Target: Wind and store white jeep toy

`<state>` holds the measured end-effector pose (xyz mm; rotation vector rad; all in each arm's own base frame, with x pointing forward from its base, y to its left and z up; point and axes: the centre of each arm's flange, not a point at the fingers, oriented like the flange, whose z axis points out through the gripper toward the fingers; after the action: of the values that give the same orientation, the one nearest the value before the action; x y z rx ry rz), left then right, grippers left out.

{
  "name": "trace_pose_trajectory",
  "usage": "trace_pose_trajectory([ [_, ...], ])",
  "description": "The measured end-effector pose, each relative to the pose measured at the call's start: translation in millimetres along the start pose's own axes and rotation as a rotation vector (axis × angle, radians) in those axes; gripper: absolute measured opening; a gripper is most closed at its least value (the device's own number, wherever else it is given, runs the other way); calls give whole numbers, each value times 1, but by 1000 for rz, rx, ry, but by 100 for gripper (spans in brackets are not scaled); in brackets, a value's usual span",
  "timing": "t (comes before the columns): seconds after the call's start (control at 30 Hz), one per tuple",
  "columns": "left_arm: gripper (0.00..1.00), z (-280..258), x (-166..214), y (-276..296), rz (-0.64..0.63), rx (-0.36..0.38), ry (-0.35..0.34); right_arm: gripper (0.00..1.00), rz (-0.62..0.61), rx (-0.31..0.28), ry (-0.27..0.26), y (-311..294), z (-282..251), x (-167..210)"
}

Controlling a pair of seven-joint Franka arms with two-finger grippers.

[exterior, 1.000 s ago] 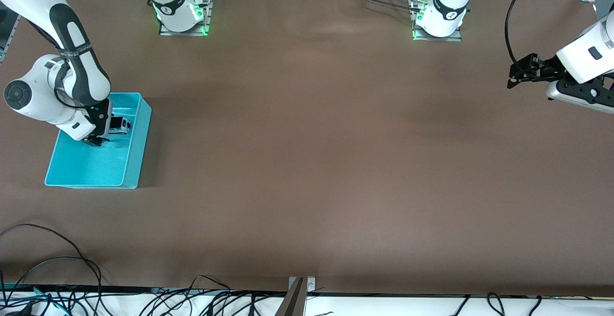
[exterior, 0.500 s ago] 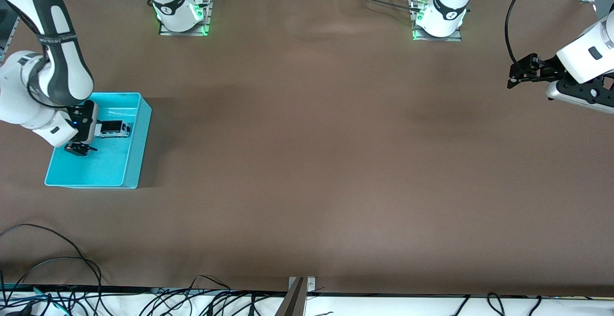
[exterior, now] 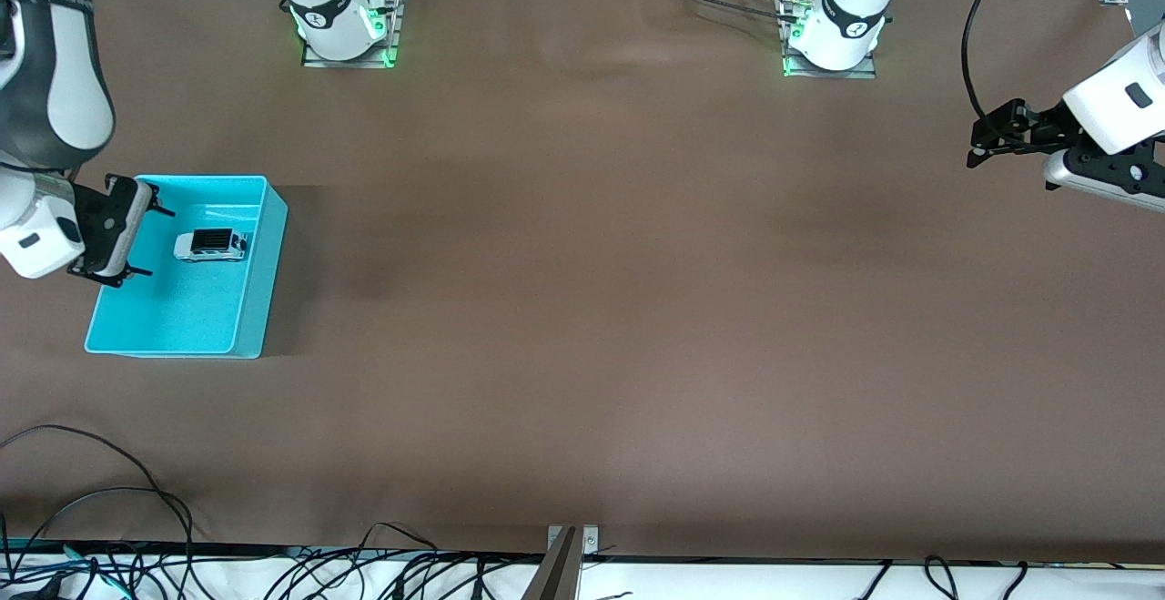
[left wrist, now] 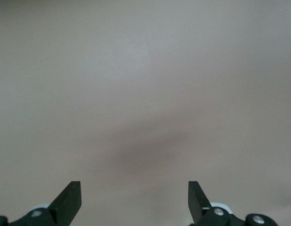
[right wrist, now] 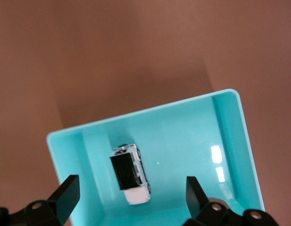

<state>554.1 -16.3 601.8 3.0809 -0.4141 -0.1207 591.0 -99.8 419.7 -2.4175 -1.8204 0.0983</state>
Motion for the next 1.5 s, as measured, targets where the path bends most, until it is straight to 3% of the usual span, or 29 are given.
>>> trace_pose_trajectory([
  [0.37,100,0,0,0,0,0,0,100,291,19,3,-18,-83,47],
  [0.73,100,0,0,0,-1,0,0,100,646,13,-5,-28,-117,71],
  [0.97,100,0,0,0,-1,0,0,100,754,-69,-61,-35,-143,90],
  [1.37,100,0,0,0,-1,0,0,100,1121,-119,-28,-37,-165,97],
  [1.5,100,0,0,0,-1,0,0,100,1183,-122,-31,-38,-165,97],
])
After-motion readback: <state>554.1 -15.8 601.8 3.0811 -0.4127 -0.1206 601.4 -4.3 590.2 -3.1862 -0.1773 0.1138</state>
